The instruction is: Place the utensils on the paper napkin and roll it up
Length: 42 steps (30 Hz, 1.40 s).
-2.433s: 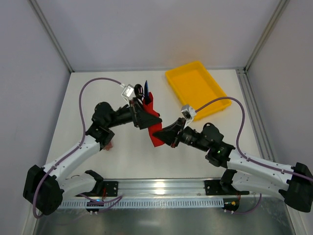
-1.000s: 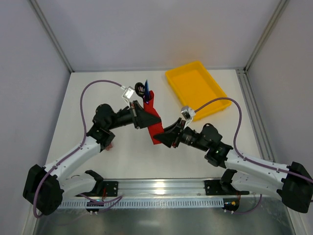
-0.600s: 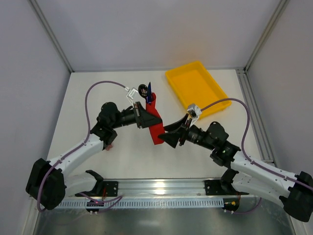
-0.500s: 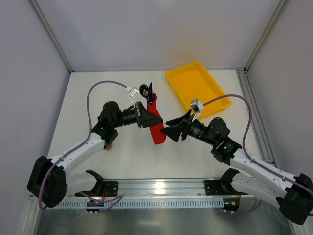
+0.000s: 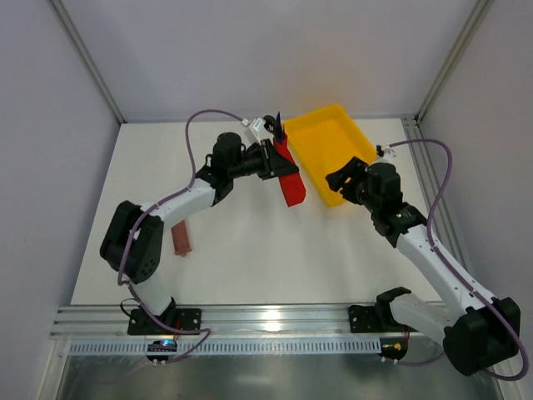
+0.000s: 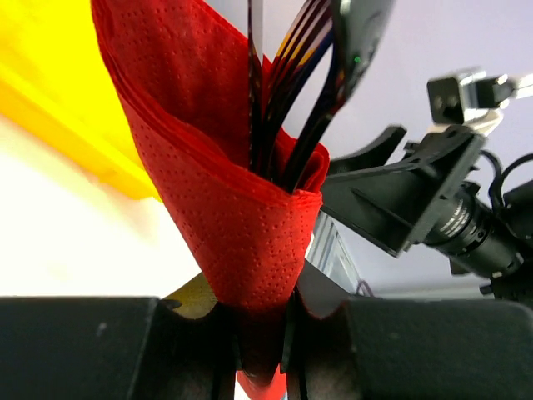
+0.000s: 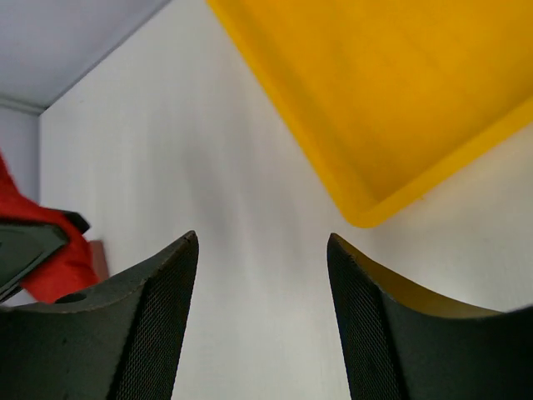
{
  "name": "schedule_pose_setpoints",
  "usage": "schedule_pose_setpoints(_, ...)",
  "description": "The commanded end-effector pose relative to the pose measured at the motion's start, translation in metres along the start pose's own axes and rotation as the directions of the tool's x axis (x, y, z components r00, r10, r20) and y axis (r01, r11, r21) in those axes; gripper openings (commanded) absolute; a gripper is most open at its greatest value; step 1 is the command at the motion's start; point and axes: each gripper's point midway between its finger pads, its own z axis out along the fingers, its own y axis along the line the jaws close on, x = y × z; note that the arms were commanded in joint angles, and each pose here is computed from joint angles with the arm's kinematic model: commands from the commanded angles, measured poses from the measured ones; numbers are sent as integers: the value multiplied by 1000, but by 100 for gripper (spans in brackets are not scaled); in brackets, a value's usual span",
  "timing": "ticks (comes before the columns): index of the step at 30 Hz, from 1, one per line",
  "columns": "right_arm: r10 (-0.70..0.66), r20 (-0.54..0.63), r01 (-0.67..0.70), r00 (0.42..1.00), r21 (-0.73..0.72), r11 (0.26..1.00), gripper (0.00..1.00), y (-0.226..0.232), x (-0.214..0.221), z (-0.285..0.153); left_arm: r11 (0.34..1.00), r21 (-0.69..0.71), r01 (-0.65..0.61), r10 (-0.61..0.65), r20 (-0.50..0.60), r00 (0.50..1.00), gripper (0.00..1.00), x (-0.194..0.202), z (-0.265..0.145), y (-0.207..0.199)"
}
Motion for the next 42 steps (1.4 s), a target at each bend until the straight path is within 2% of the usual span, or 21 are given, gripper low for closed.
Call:
schedule_pose_setpoints(1, 137, 7, -134, 990, 260, 956, 65, -56, 0, 11, 999, 7, 42, -43, 81, 996, 0, -31, 29, 9)
schedule_pose_setpoints(4, 167, -5, -154, 986, 361, 920, 65, -83, -3, 29, 999, 17, 51, -52, 97, 994, 0, -48, 48, 11)
schedule_pose_setpoints(5, 167, -23, -145, 986, 391, 909, 65, -92, 0, 37, 997, -2, 75, -74, 82, 994, 0, -43, 57, 26)
schedule_pose_setpoints(8, 183, 3, -164, 983, 460, 873, 65, -120, -8, 51, 994, 20, 106, -107, 95, 990, 0, -52, 73, 31)
schedule_pose_setpoints(16, 192, 34, -181, 981, 518, 836, 65, -150, -11, 76, 983, 61, 171, -175, 78, 981, 0, -40, 88, 51)
schedule_pose_setpoints(21, 200, 4, -169, 980, 551, 817, 62, -161, -2, 87, 983, 68, 170, -175, 81, 981, 0, -40, 87, 51)
schedule_pose_setpoints(29, 253, -7, -202, 968, 581, 789, 43, -170, 22, 90, 978, 79, 193, -201, 110, 973, 0, -43, 86, 50)
schedule_pose_setpoints(32, 269, -10, -212, 963, 587, 781, 32, -170, 33, 87, 976, 45, 212, -216, 140, 966, 0, -43, 88, 56)
schedule_pose_setpoints(33, 287, -4, -231, 958, 582, 780, 27, -166, 35, 85, 976, 40, 213, -217, 142, 966, 0, -41, 89, 56)
schedule_pose_setpoints(36, 326, 6, -268, 945, 585, 766, 19, -160, 45, 78, 973, 20, 230, -230, 168, 958, 0, -40, 94, 60)
schedule_pose_setpoints(42, 368, 25, -315, 930, 571, 758, 6, -139, 73, 67, 969, 6, 248, -245, 175, 954, 0, -31, 104, 62)
